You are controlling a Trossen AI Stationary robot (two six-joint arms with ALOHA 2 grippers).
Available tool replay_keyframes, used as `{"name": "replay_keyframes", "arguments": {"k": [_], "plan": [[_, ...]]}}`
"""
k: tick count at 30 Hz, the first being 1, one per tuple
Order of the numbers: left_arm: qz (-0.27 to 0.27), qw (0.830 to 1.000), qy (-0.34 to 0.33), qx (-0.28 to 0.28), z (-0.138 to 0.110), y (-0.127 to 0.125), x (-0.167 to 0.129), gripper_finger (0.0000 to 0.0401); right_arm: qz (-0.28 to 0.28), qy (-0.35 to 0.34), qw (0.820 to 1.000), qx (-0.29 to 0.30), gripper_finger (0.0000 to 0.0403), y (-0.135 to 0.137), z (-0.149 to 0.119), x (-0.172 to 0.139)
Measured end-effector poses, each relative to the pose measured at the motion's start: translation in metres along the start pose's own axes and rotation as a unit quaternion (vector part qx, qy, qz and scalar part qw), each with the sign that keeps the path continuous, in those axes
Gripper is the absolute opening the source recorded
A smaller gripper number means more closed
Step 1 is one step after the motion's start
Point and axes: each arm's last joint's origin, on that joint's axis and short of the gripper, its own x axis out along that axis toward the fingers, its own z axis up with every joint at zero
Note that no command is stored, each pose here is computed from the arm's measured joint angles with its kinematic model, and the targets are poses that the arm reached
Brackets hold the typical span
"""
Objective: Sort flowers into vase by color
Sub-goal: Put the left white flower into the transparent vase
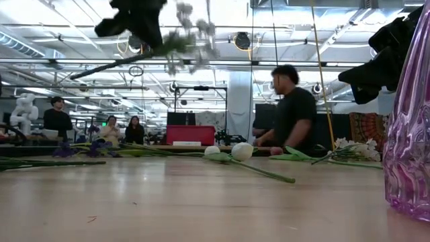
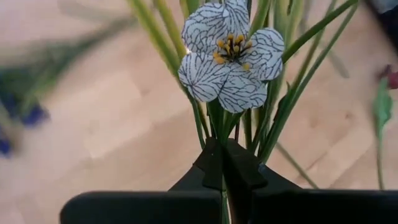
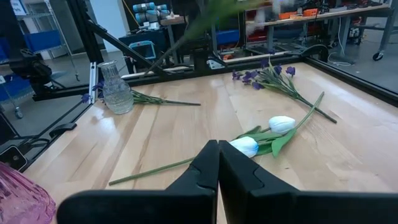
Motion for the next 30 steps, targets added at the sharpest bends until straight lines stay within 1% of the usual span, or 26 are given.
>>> {"name": "replay_keyframes", "arguments": {"k": [3,6,8,11,14,19,21,24,26,30], "plan": [[-0.005,0.997,-0.061,0.056,-0.003,0.001,-0.021,0.0001,0.0,0.0,1.0,0.0,0.0,0.0,0.0,0.0],[-0.011,0.987,-0.115,0.112,-0.007,0.005,-0.042,0.0001,0.0,0.0,1.0,0.0,0.0,0.0,0.0,0.0],[-0.015,0.981,-0.141,0.136,-0.011,0.009,-0.051,0.0001,0.0,0.0,1.0,0.0,0.0,0.0,0.0,0.0],[-0.035,0.973,-0.167,0.155,-0.019,0.019,-0.064,0.0,0.0,0.0,1.0,0.0,0.0,0.0,0.0,0.0],[-0.087,0.964,-0.185,0.172,-0.028,0.031,-0.076,0.0,0.0,0.0,1.0,0.0,0.0,0.0,0.0,0.0],[-0.181,0.942,-0.202,0.197,-0.053,0.056,-0.087,0.0,0.0,0.0,1.0,0.0,0.0,0.0,0.0,0.0],[-0.231,0.928,-0.213,0.201,-0.064,0.063,-0.09,0.0,0.0,0.0,1.0,0.0,0.0,0.0,0.0,0.0],[-0.312,0.896,-0.233,0.211,-0.079,0.073,-0.095,0.0,0.0,0.0,1.0,0.0,0.0,0.0,0.0,0.0],[-0.365,0.871,-0.248,0.217,-0.086,0.078,-0.101,0.0,0.0,0.0,1.0,0.0,0.0,0.0,0.0,0.0],[-0.467,0.812,-0.258,0.237,-0.097,0.087,-0.114,0.0,0.0,0.0,1.0,0.0,0.0,0.0,0.0,0.0]]}}
